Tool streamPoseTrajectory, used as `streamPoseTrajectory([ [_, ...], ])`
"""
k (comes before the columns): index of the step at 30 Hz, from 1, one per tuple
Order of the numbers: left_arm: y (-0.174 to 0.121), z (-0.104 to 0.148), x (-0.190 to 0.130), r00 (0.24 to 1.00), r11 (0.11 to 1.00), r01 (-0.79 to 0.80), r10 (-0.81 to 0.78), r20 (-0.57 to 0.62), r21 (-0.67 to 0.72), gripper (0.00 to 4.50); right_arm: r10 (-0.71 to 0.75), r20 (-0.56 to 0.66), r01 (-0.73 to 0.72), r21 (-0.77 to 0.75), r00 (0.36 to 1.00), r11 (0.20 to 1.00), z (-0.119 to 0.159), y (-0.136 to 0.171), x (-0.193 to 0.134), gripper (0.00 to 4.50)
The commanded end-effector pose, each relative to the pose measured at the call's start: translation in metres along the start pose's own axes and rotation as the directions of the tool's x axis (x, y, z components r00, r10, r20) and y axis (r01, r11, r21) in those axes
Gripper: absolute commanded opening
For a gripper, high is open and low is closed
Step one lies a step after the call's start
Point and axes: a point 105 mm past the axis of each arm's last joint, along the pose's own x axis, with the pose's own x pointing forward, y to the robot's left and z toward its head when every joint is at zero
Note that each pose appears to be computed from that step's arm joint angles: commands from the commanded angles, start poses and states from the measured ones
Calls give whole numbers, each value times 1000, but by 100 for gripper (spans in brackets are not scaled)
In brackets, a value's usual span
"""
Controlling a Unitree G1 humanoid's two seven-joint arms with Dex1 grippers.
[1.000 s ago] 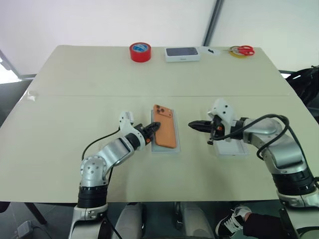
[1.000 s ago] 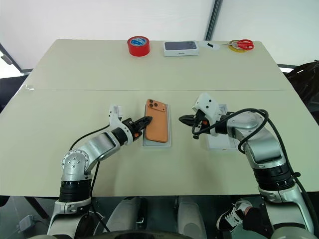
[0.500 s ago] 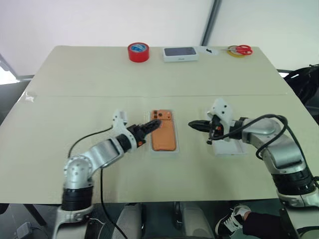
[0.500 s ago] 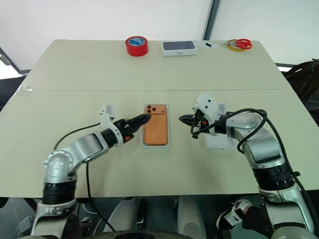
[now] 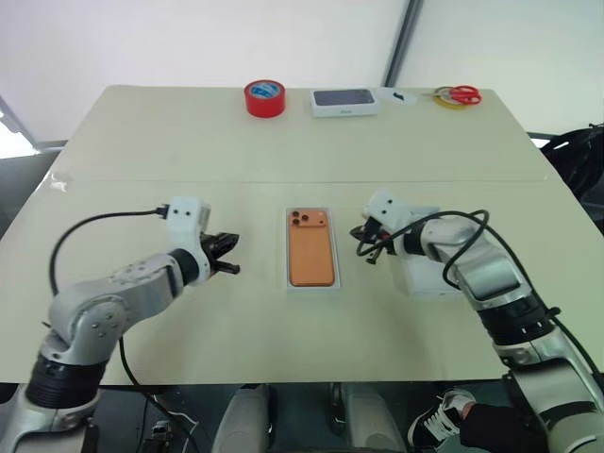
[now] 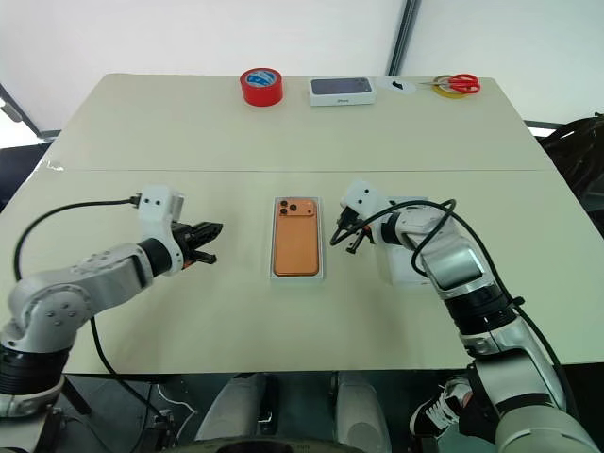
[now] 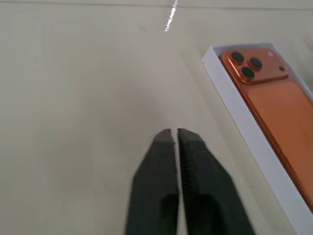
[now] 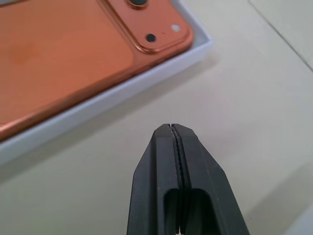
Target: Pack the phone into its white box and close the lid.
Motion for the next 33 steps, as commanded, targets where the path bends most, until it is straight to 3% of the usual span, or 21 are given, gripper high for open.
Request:
streamPoseTrajectory([
  [1,-16,7,9,999,994,45,-47,18,96,8,-30,33,32,-48,999,998,18,1,1,0],
  [14,-60,-18,46,970,963,226,-209,-121,149,8,14,22,-12,-71,1000,997,24,28,8,0],
  [20,-91,-10,55,936,932,345,-332,-114,115,8,24,5,-23,-78,1000,997,20,32,-1,0],
  [26,-136,-4,63,859,853,508,-492,-141,117,8,2,-50,-6,-81,999,997,4,27,-22,0],
  [33,-186,-13,68,756,755,648,-622,-201,101,8,-42,-129,36,-54,991,998,-20,20,-49,0],
])
